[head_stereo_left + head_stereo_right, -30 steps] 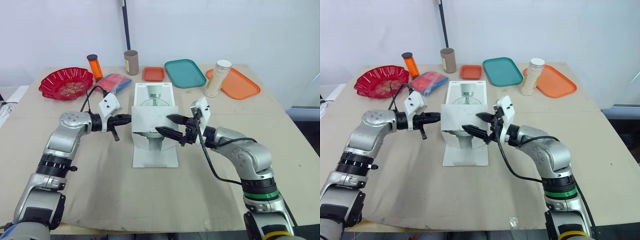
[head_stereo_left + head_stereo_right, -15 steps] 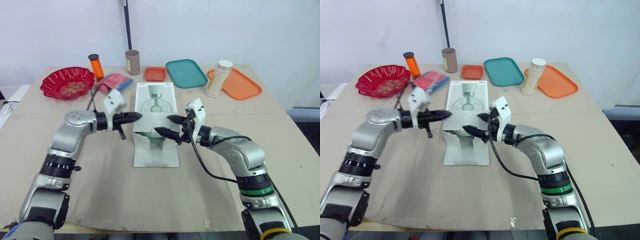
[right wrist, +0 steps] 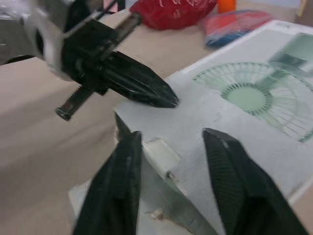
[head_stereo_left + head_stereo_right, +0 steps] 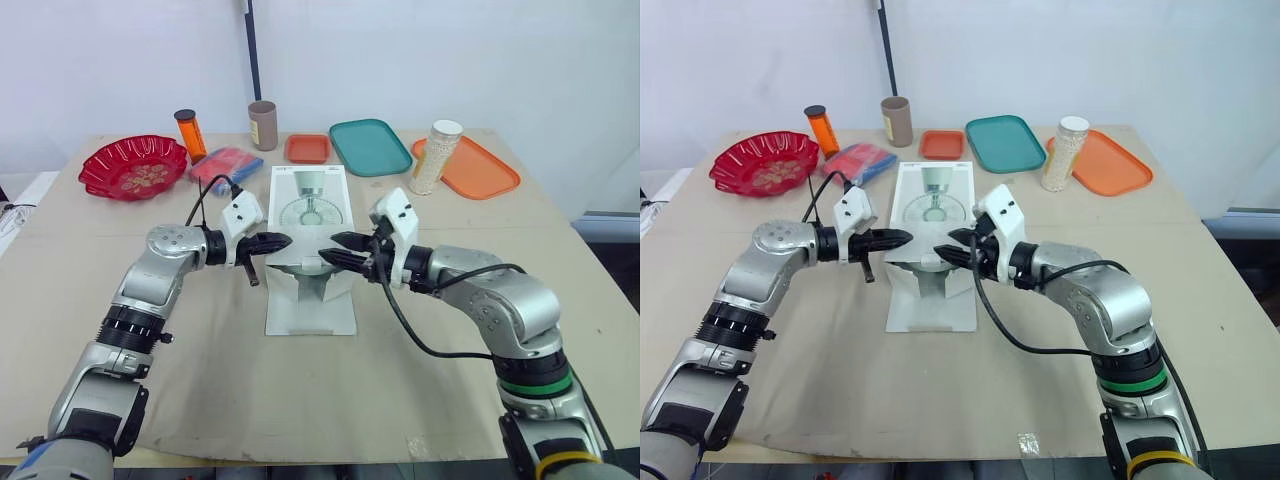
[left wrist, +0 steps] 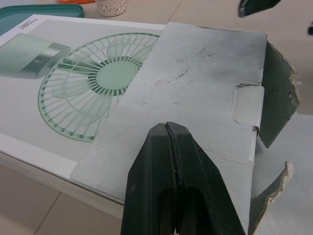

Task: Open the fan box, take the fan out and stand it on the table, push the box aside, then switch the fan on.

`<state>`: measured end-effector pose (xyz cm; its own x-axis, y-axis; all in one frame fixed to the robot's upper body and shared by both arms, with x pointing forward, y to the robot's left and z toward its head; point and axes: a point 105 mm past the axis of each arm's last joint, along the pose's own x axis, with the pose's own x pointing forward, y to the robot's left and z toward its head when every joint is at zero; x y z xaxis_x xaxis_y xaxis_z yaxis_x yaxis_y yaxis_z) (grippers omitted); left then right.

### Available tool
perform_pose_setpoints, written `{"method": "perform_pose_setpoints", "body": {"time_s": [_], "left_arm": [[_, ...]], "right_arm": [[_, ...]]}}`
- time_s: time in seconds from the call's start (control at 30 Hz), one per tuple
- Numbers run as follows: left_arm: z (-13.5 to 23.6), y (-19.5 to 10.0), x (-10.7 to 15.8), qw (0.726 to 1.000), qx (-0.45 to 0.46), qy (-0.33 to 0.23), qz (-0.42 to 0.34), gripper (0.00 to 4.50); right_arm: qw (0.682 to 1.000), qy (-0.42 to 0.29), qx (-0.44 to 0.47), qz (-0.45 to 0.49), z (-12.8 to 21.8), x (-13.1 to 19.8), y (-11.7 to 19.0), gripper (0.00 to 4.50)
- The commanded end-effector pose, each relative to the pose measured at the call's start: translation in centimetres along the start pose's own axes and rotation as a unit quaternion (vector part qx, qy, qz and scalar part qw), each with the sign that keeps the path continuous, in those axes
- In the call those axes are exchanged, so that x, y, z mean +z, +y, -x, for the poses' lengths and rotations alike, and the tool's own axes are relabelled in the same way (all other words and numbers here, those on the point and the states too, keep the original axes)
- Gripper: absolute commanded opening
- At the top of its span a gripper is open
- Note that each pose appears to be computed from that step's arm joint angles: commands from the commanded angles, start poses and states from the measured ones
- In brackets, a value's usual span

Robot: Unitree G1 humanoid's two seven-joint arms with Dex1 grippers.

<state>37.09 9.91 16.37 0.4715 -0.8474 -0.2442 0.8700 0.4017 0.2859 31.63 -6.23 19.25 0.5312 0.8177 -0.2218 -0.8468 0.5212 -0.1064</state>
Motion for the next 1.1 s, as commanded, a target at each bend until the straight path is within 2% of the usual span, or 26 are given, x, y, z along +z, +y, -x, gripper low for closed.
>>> {"method": "perform_pose_setpoints", "body": {"time_s": [0.03,0.07,0.33,0.73,0.93,1.1], "left_arm": [[0.2,0.0,-1.2,1.0,0.004,0.021,0.01,0.0],[0.3,0.0,-1.2,1.0,0.005,0.02,0.011,0.0],[0.4,-0.1,-1.2,1.0,0.008,0.016,0.013,0.0],[0.3,-0.1,-1.4,1.0,0.011,0.013,0.016,0.0],[0.2,-0.3,-1.4,1.0,0.006,0.013,0.014,0.0],[0.3,-0.3,-1.3,1.0,0.004,0.011,0.012,0.0]], "right_arm": [[0.999,0.029,0.009,0.046,-0.3,-0.2,1.0,0.31],[0.998,0.044,-0.002,0.049,-0.5,-0.7,0.7,0.06],[0.99,0.103,-0.048,0.079,-0.6,-3.0,-1.1,0.06],[0.969,0.177,-0.017,0.168,4.0,-3.9,-0.8,0.06],[0.964,0.193,-0.101,0.154,4.0,-5.4,-4.6,0.06],[0.96,0.184,-0.149,0.152,2.9,-6.1,-6.6,0.06]]}}
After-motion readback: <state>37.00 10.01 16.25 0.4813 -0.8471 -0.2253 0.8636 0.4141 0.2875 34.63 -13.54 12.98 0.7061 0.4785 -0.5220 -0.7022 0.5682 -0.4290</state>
